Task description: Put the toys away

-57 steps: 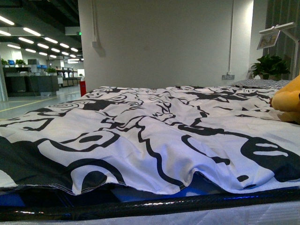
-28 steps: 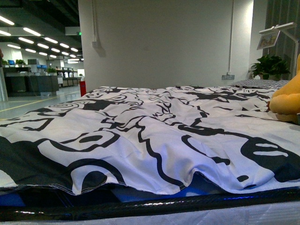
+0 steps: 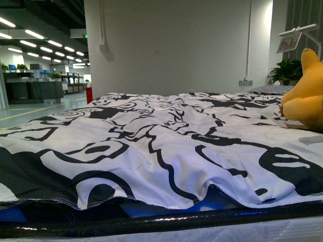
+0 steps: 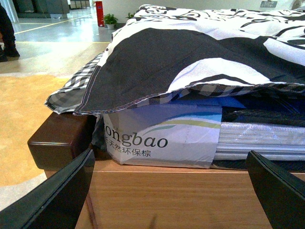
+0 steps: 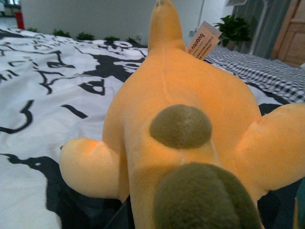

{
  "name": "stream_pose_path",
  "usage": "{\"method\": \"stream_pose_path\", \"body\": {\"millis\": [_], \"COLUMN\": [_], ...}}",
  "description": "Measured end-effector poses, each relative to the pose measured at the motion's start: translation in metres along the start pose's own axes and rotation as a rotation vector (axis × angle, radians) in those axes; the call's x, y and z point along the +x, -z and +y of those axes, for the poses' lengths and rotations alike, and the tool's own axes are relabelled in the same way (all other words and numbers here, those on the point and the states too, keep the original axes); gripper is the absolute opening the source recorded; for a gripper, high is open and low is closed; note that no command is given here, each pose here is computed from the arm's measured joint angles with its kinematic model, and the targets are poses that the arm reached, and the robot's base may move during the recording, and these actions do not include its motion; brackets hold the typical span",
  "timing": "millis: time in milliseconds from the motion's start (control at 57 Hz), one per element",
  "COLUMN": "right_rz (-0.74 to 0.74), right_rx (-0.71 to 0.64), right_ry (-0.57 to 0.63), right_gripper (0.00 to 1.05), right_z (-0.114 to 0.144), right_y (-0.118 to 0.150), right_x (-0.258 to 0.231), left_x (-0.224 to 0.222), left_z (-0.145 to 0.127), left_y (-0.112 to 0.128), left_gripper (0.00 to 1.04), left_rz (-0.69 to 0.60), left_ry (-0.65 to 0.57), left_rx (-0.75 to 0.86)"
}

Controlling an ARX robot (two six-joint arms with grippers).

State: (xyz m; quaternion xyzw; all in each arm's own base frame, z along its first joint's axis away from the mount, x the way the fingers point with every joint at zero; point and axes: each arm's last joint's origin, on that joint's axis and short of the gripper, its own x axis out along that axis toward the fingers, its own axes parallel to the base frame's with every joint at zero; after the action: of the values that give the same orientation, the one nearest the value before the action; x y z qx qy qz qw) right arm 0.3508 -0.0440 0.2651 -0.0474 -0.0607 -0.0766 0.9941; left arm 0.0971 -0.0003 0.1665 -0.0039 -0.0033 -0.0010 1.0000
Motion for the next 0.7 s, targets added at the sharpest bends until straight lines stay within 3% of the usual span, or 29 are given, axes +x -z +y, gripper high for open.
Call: {"method": "stream_pose_path", "body": {"millis": [105,351,702], "right_rz": [-0.033,-0.204,-0.263], "right_rx": [0.097,0.292,0.409], "right_ry": [-0.083,-0.316,-0.450], "right_gripper": [0.12,0.12,0.12], "right_z": [-0.003,-0.027,-0.048], "right_y": [-0.021,-0.108,-0.121], "right_x": [-0.009,-0.082,-0.173], "left_x": [0.000,0.000,0.000], "left_z": [0.000,0.000,0.000], "left_y": [0.000,0.000,0.000], "left_gripper": [0.98,0.98,0.98], "left_rz": [0.000,0.000,0.000], "left_ry": [0.000,0.000,0.000], "left_rx": [0.000,0.000,0.000]}}
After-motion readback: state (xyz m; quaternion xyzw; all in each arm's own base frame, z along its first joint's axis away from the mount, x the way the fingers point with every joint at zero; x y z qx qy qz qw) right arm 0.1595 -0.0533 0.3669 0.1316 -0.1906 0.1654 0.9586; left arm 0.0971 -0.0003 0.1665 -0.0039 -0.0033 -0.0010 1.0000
